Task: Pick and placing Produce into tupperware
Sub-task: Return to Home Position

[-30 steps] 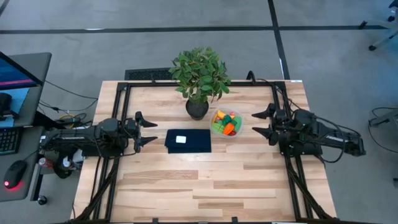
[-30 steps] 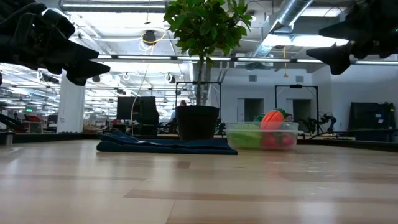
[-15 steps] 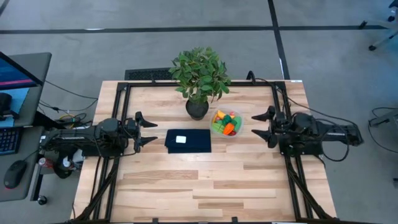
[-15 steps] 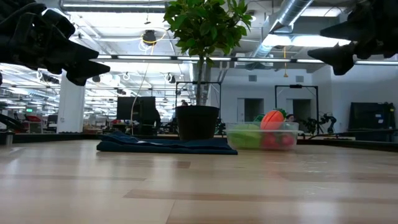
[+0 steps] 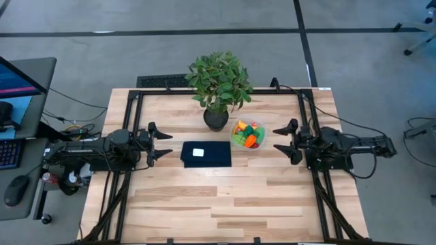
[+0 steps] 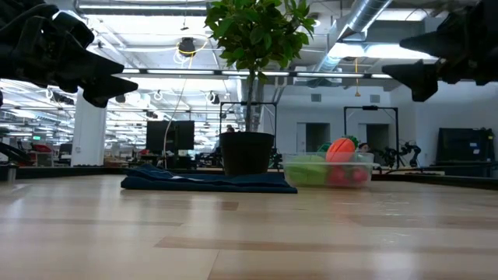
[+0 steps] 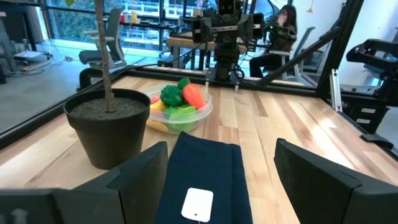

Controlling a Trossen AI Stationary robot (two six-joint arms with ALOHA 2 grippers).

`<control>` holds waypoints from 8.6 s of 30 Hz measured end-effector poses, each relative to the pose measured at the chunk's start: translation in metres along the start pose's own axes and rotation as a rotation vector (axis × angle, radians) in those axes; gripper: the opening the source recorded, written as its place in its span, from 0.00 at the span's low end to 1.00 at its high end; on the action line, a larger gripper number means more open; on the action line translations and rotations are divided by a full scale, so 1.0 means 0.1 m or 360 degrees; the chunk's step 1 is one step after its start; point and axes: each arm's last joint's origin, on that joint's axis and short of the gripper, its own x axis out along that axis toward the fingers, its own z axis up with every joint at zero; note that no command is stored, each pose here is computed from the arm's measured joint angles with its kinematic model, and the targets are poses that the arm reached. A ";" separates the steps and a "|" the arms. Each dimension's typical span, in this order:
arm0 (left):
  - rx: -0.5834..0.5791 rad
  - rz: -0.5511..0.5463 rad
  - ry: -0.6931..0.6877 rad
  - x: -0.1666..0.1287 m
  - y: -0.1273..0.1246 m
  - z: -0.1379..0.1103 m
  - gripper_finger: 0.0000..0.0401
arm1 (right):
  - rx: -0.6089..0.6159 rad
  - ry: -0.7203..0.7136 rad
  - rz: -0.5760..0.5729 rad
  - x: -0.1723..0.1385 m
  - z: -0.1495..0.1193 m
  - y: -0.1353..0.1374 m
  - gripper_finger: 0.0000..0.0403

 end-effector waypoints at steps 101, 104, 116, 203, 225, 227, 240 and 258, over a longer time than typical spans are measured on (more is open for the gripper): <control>0.0096 0.0005 0.0001 0.00 0.00 0.00 0.70 | -0.0532 0.0141 0.0310 -0.03 -0.09 0.08 0.78; 0.0096 0.0004 0.0001 0.00 0.00 0.00 0.70 | -0.0533 0.0142 0.0308 -0.03 -0.09 0.08 0.78; 0.0096 0.0004 0.0000 0.00 0.00 0.00 0.70 | -0.0505 0.0148 0.0306 -0.03 -0.08 0.08 0.78; 0.0096 0.0004 0.0001 0.00 0.00 0.00 0.70 | -0.0504 0.0147 0.0306 -0.03 -0.08 0.08 0.78; 0.0096 0.0005 0.0001 0.00 0.00 0.00 0.70 | -0.0504 0.0147 0.0306 -0.03 -0.08 0.08 0.78; 0.0096 0.0005 0.0000 0.00 0.00 0.00 0.70 | -0.0504 0.0147 0.0306 -0.03 -0.08 0.08 0.78; 0.0096 0.0004 0.0001 0.00 0.00 0.00 0.70 | -0.0504 0.0147 0.0305 -0.03 -0.08 0.08 0.78; 0.0096 0.0004 0.0000 0.00 0.00 0.00 0.70 | -0.0504 0.0147 0.0306 -0.03 -0.08 0.08 0.78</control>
